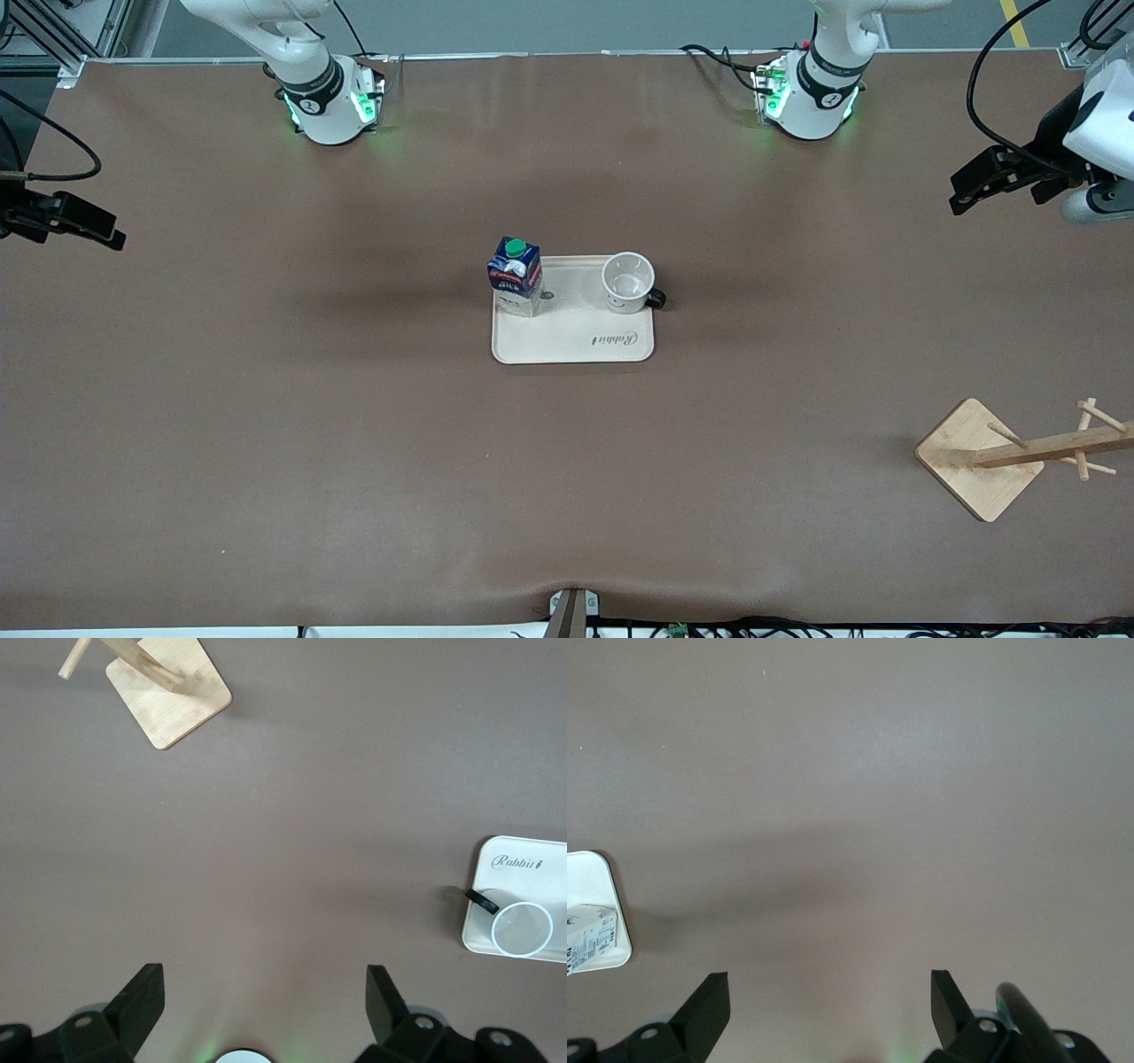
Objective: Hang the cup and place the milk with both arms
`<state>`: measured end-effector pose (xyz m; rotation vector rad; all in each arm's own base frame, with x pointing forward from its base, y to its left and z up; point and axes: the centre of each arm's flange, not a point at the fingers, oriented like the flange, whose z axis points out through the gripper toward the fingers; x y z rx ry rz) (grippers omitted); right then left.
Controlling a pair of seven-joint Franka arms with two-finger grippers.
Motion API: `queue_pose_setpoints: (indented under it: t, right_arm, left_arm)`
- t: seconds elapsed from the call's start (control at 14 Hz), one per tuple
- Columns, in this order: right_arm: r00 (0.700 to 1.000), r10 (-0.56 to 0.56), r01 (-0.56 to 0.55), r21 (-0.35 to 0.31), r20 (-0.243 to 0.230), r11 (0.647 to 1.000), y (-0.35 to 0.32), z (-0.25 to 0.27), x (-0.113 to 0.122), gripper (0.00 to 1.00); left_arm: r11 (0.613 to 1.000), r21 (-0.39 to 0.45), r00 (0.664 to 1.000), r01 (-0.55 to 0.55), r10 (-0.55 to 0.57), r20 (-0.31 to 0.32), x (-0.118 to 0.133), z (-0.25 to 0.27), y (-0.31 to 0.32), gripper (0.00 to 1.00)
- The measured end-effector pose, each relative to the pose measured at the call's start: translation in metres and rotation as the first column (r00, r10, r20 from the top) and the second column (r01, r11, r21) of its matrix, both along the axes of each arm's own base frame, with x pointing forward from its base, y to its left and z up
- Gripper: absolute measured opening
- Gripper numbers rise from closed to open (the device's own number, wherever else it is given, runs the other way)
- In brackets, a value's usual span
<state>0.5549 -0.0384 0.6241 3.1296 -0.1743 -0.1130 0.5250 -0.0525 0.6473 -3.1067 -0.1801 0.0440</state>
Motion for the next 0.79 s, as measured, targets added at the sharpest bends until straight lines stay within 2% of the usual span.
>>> queue_pose_setpoints:
  t: [0.5, 0.79]
  right_arm:
    - [1.0, 0.0, 0.0, 0.0, 0.0, 1.0, 0.0, 0.0, 0.0, 1.0]
    - [1.0, 0.0, 0.0, 0.0, 0.0, 1.0, 0.0, 0.0, 0.0, 1.0]
  left_arm:
    - [1.0, 0.001, 1.0, 0.023, -0.023, -0.018, 0.004, -0.01, -0.013, 1.0]
    - [0.999, -0.001, 0.999, 0.035, -0.035, 0.004, 0.005, 0.0, -0.019, 1.0]
